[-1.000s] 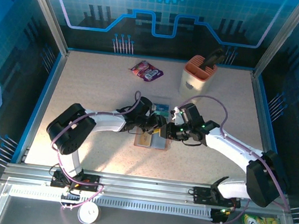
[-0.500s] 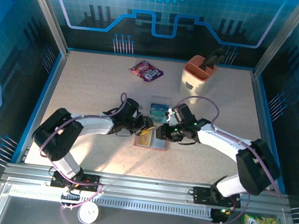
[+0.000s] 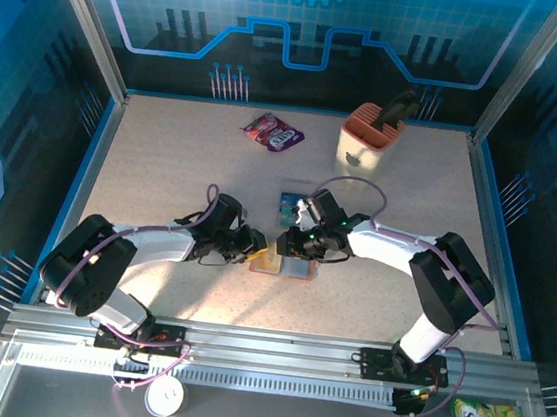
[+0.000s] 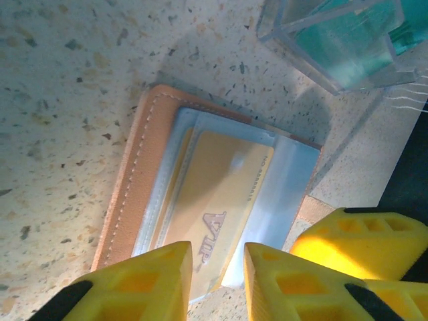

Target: Take the credit cards out of the card holder

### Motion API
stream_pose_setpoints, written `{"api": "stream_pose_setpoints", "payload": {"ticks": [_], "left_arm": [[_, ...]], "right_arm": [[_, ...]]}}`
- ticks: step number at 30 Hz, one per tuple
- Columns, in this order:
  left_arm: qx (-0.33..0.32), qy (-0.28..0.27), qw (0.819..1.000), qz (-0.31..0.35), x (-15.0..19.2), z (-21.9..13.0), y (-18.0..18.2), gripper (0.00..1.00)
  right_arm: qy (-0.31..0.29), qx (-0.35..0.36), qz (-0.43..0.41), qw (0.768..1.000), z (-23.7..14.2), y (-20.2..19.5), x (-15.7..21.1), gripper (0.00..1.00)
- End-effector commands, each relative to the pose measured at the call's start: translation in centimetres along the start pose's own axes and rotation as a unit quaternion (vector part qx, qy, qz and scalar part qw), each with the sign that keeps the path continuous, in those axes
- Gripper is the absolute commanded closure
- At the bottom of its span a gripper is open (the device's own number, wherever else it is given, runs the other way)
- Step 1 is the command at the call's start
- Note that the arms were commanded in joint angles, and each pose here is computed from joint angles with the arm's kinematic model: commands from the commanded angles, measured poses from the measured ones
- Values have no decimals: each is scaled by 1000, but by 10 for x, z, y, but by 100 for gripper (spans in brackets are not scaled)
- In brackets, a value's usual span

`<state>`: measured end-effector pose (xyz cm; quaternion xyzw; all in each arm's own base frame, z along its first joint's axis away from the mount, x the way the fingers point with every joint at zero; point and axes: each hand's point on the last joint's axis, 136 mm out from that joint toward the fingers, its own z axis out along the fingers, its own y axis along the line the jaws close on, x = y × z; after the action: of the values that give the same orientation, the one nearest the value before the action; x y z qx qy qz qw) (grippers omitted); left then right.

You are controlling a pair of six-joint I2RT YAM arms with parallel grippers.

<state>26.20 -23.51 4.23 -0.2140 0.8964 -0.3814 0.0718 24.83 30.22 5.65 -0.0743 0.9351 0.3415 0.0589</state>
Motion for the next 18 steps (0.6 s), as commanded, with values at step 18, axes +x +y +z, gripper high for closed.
{"api": "stream_pose_setpoints", "payload": {"ticks": [18], "left_arm": [[-60, 27, 998, 2, 10, 2, 31, 79]], "right_arm": [[19, -13, 7, 1000, 18, 7, 1, 65]]}}
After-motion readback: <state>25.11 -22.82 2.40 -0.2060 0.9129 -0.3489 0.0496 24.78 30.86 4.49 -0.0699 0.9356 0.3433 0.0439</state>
